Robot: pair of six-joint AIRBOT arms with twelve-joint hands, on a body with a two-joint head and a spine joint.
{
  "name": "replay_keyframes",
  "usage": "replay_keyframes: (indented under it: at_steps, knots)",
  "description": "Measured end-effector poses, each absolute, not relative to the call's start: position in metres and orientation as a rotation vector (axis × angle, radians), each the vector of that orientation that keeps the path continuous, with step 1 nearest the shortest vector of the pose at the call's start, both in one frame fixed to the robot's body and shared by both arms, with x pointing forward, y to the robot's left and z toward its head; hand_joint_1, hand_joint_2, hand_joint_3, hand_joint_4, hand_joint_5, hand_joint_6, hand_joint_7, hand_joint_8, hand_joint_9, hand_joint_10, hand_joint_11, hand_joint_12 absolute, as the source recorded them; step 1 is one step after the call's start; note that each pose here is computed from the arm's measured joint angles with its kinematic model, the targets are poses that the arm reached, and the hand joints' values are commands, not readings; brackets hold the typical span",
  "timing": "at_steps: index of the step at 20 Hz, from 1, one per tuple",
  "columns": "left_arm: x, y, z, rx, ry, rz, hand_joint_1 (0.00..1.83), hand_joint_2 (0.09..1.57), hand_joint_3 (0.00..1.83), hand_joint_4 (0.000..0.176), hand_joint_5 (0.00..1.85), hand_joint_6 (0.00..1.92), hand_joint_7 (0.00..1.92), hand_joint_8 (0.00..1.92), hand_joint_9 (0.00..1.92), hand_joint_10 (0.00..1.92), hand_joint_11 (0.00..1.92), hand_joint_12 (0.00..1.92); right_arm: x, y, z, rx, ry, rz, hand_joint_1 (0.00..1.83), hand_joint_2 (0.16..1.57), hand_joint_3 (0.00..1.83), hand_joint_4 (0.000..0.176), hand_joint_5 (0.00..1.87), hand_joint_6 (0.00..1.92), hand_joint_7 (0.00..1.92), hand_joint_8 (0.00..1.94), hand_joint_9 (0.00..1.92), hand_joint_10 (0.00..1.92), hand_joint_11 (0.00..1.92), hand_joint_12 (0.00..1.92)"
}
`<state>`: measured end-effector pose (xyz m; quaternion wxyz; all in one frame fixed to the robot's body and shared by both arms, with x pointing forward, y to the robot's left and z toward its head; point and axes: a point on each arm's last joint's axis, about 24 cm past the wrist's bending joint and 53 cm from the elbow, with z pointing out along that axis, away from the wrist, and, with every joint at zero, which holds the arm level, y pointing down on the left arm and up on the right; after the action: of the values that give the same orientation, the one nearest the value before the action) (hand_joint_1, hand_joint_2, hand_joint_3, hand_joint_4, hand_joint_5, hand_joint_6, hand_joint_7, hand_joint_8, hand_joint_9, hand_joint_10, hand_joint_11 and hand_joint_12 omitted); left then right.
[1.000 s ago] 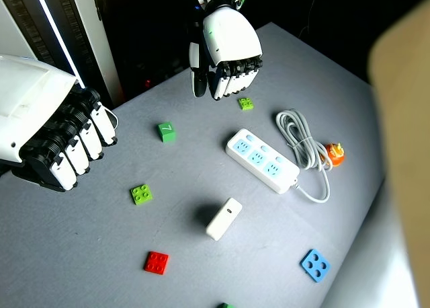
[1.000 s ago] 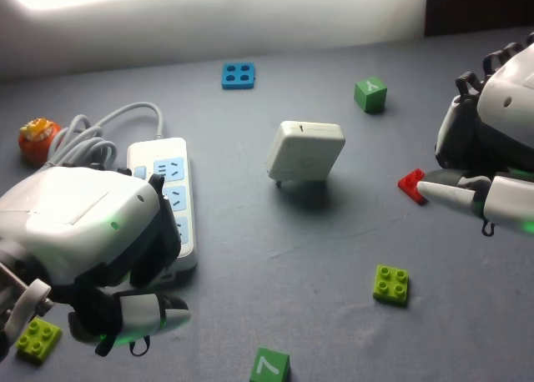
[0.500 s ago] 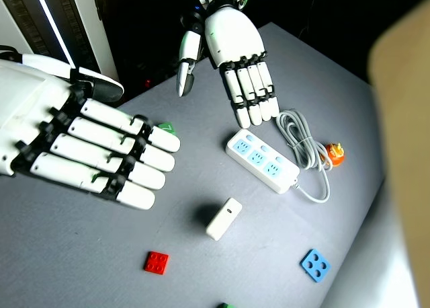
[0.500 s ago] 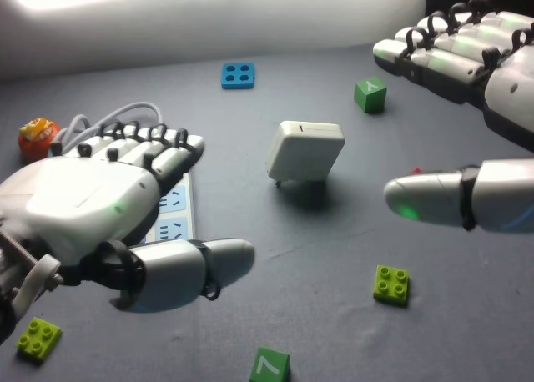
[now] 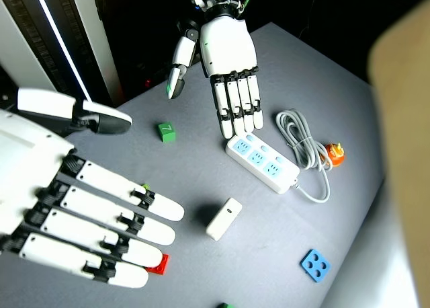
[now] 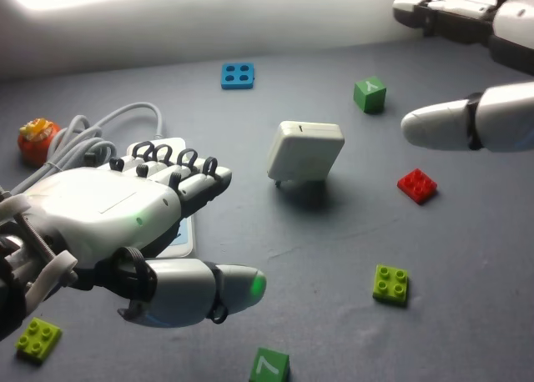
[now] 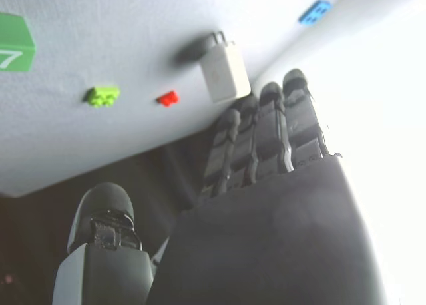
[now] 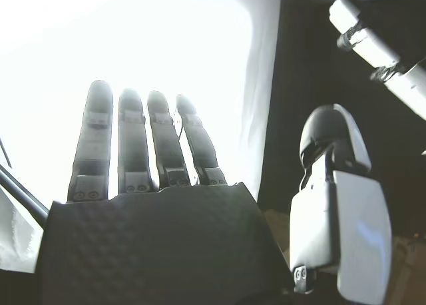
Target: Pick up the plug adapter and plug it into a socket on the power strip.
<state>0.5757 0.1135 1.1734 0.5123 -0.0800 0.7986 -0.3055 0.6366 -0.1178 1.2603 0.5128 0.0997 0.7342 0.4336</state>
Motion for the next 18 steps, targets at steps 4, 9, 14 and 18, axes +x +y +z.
replay_keyframes:
  at_steps: [4,9,14,18]
  knots:
    - [0.572,0.112,1.161,-0.188,1.966,-0.749,0.00,1.15,0.01,0.000,0.00,0.00,0.00,0.00,0.00,0.00,0.00,0.00,0.666,-0.116,1.247,0.312,1.812,1.075,0.79,1.06,0.00,0.000,0.02,0.01,0.02,0.00,0.04,0.00,0.00,0.32]
    - [0.562,0.118,1.132,-0.246,2.001,-0.759,0.00,1.14,0.00,0.000,0.00,0.00,0.00,0.00,0.00,0.00,0.00,0.00,0.695,-0.095,1.228,0.324,1.857,1.095,1.04,0.99,0.00,0.000,0.04,0.00,0.01,0.00,0.03,0.00,0.00,0.37]
    - [0.559,0.131,1.118,-0.278,2.007,-0.723,0.00,1.14,0.00,0.000,0.00,0.00,0.00,0.00,0.01,0.00,0.00,0.00,0.712,-0.050,1.217,0.296,1.895,1.169,1.25,1.00,0.00,0.000,0.06,0.00,0.03,0.00,0.06,0.00,0.00,0.46]
    - [0.559,0.143,1.106,-0.286,2.020,-0.673,0.00,1.15,0.00,0.000,0.00,0.00,0.00,0.00,0.00,0.00,0.00,0.00,0.726,-0.035,1.205,0.319,1.907,1.160,1.26,1.00,0.00,0.000,0.06,0.00,0.04,0.00,0.06,0.00,0.00,0.50]
